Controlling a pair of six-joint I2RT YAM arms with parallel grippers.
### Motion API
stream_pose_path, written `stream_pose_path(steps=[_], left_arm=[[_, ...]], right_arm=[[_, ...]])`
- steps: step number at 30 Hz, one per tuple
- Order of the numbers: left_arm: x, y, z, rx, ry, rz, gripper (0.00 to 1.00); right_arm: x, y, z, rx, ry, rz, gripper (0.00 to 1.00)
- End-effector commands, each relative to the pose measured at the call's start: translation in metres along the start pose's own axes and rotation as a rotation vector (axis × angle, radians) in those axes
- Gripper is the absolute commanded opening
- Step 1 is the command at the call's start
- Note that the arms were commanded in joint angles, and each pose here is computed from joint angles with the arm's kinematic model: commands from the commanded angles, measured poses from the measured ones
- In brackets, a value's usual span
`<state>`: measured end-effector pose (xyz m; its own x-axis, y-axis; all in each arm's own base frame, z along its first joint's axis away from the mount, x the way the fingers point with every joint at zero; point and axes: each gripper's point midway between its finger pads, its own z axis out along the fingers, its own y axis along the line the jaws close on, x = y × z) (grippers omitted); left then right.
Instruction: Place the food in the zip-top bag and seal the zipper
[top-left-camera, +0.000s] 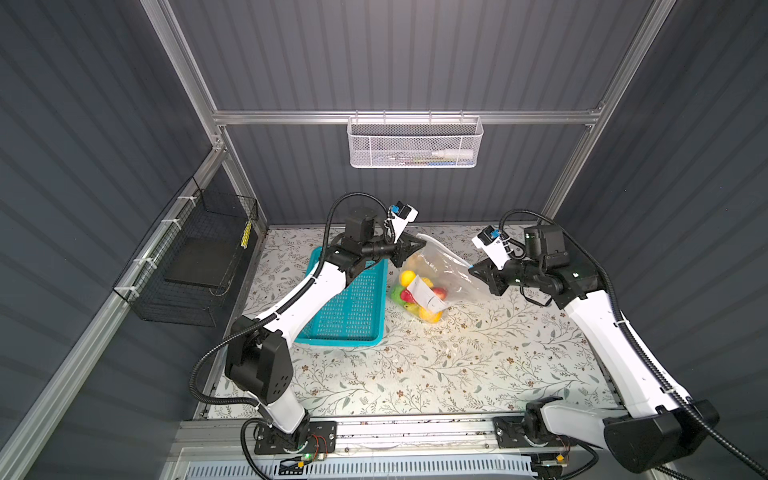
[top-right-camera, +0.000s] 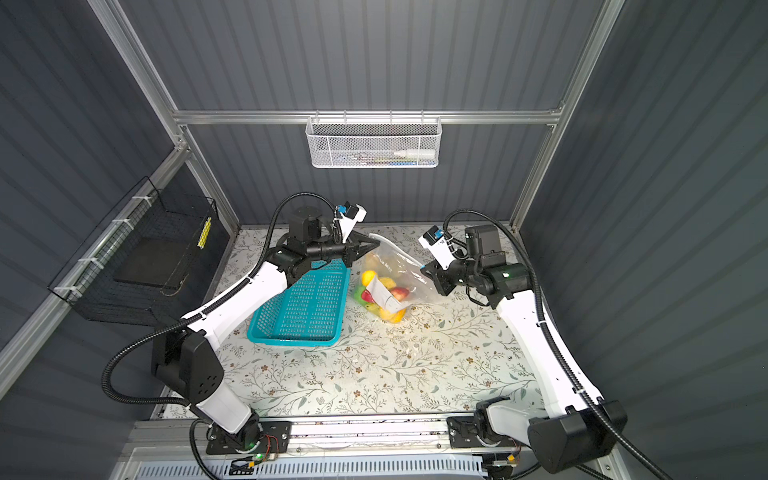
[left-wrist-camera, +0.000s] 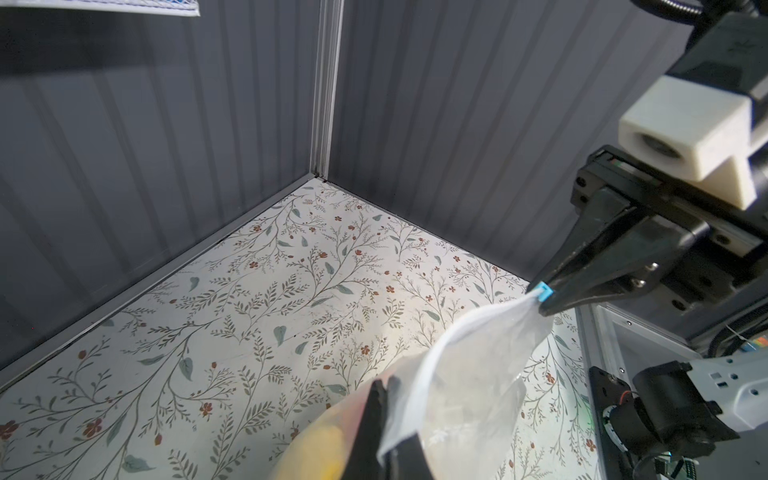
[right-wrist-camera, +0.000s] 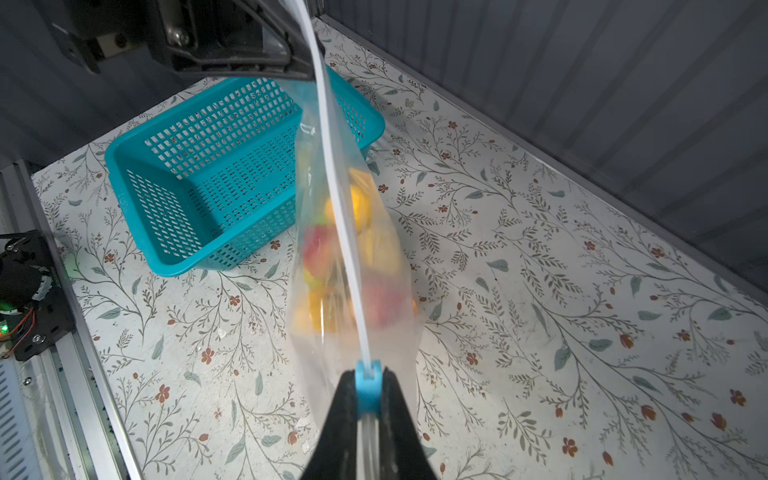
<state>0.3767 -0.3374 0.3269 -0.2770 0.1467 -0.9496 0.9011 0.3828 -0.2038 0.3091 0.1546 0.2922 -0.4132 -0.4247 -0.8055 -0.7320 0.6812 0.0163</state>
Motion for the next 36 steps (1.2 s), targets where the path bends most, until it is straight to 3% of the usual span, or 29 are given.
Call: stream_pose_path(steps=[1, 7, 20, 36], left_arm=[[-0.034, 0.048, -0.036, -0.226, -0.096, 0.024, 0.0], [-0.025, 0.07, -0.04, -0.293, -0.076, -0.003, 0.0], [-0.019, 0.081, -0.035, -0.307, -0.061, -0.027, 0.0], [-0.013, 0.082, -0.033, -0.304, -0.047, -0.049, 0.0]], right_arm=[[0.039, -0.004, -0.011, 0.054, 0.133, 0.088, 0.05], [0.054, -0.004, -0.014, 0.077, 0.173, 0.106, 0.05], [0.081, -0.01, -0.018, 0.135, 0.24, 0.153, 0.05], [0.079, -0.012, -0.027, 0.153, 0.214, 0.16, 0.06]])
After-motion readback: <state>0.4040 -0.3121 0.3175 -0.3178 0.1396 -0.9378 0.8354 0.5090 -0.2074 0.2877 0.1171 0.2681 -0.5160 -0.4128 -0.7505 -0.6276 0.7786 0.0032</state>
